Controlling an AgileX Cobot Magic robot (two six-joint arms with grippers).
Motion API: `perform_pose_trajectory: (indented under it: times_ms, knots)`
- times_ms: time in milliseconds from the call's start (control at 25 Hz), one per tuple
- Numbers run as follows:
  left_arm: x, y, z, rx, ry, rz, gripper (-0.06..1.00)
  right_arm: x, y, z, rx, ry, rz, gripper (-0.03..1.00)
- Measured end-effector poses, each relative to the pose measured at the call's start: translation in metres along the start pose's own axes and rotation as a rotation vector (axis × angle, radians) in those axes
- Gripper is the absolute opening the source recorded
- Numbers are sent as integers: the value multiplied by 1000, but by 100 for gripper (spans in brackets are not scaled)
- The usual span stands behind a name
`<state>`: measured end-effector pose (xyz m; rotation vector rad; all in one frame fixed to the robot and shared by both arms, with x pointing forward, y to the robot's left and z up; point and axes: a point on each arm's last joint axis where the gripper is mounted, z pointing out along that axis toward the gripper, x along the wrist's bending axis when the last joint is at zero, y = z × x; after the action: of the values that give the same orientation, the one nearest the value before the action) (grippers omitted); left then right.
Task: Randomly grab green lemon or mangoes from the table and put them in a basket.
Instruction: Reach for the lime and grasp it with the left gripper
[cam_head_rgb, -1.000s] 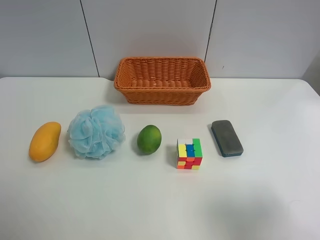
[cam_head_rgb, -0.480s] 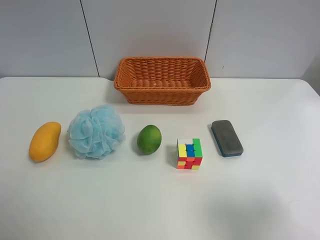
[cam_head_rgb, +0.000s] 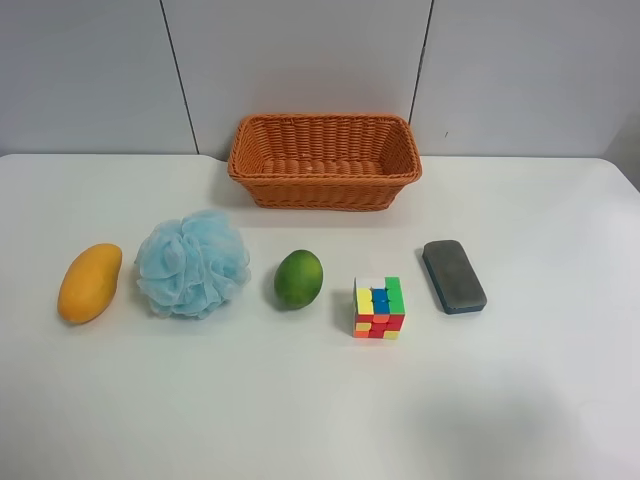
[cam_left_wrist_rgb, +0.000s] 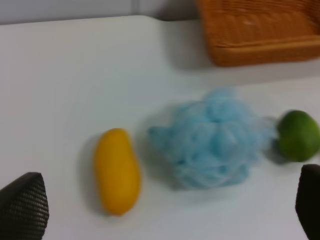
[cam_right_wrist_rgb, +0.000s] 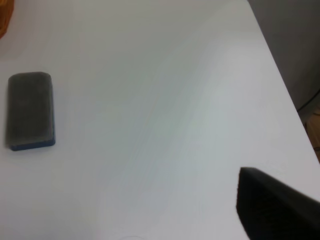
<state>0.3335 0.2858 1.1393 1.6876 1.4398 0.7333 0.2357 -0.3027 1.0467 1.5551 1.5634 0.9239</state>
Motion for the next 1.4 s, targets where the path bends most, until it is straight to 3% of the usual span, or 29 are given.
perform_pose_trajectory:
  times_ms: [240,480,720,1120,1240,1400]
  knots:
    - [0,18,64,128,-243,101,99,0,0,0,0,0,0,99]
    - [-30,27,113,200,-426,275,99,0,0,0,0,0,0,99]
    - [-72,39,165,253,-501,463,99,0,0,0,0,0,0,99]
    - [-145,15,234,420,-548,985,99,0,0,0,0,0,0,99]
    - [-162,2,248,420,-567,1107,99,0,0,0,0,0,0,99]
    - [-176,-13,265,395,-595,1202,99,0,0,0,0,0,0,99]
